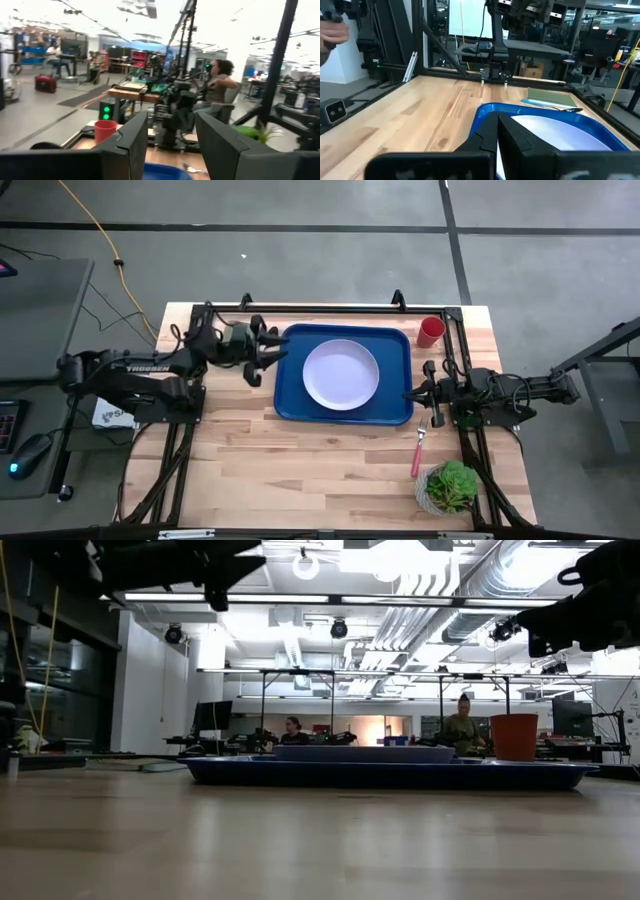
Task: Pick and place plate/cup/fork/spoon on tray
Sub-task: Put the orange cup on the blue serving tray to the top right of the white plate
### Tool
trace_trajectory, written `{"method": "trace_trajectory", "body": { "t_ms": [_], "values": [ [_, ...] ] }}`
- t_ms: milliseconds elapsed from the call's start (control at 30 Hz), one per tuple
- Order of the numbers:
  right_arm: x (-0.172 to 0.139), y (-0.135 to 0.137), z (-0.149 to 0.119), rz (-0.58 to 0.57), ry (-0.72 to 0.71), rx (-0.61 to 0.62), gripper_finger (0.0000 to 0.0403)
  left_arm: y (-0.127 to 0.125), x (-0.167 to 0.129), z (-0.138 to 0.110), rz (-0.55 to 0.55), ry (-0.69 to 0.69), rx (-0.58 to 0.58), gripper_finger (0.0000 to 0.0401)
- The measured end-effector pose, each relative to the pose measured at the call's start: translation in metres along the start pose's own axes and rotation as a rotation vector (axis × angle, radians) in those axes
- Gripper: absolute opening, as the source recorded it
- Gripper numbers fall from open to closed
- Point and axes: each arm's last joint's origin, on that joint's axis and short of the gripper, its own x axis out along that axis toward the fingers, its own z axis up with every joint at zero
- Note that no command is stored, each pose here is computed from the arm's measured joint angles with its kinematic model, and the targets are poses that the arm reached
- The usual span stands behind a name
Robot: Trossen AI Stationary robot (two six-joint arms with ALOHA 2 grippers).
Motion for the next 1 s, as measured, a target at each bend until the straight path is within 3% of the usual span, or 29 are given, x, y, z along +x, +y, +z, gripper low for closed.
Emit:
{"method": "trace_trajectory", "body": {
  "t_ms": [300, 400, 567, 767, 1000],
  "values": [
    [0.000, 0.000, 0.001, -0.003, -0.006, 0.174, 0.0000, -0.018, 0.003, -0.003, -0.082, 0.008, 0.058, 0.0145],
    [0.000, -0.002, 0.008, -0.028, -0.088, 0.189, 0.0000, -0.023, 0.004, -0.004, -0.108, 0.012, 0.056, 0.0145],
    [-0.003, -0.003, 0.022, -0.014, -0.235, 0.327, 0.0000, -0.028, 0.004, -0.006, -0.134, 0.023, 0.084, 0.0145],
    [-0.008, -0.010, 0.038, -0.179, -0.424, 0.312, 0.0000, -0.034, 0.005, -0.013, -0.155, 0.087, 0.073, 0.0145],
    [-0.002, -0.013, 0.055, -0.254, -0.581, 0.271, 0.0000, -0.040, 0.005, -0.014, -0.182, 0.094, 0.068, 0.0145]
  ]
}}
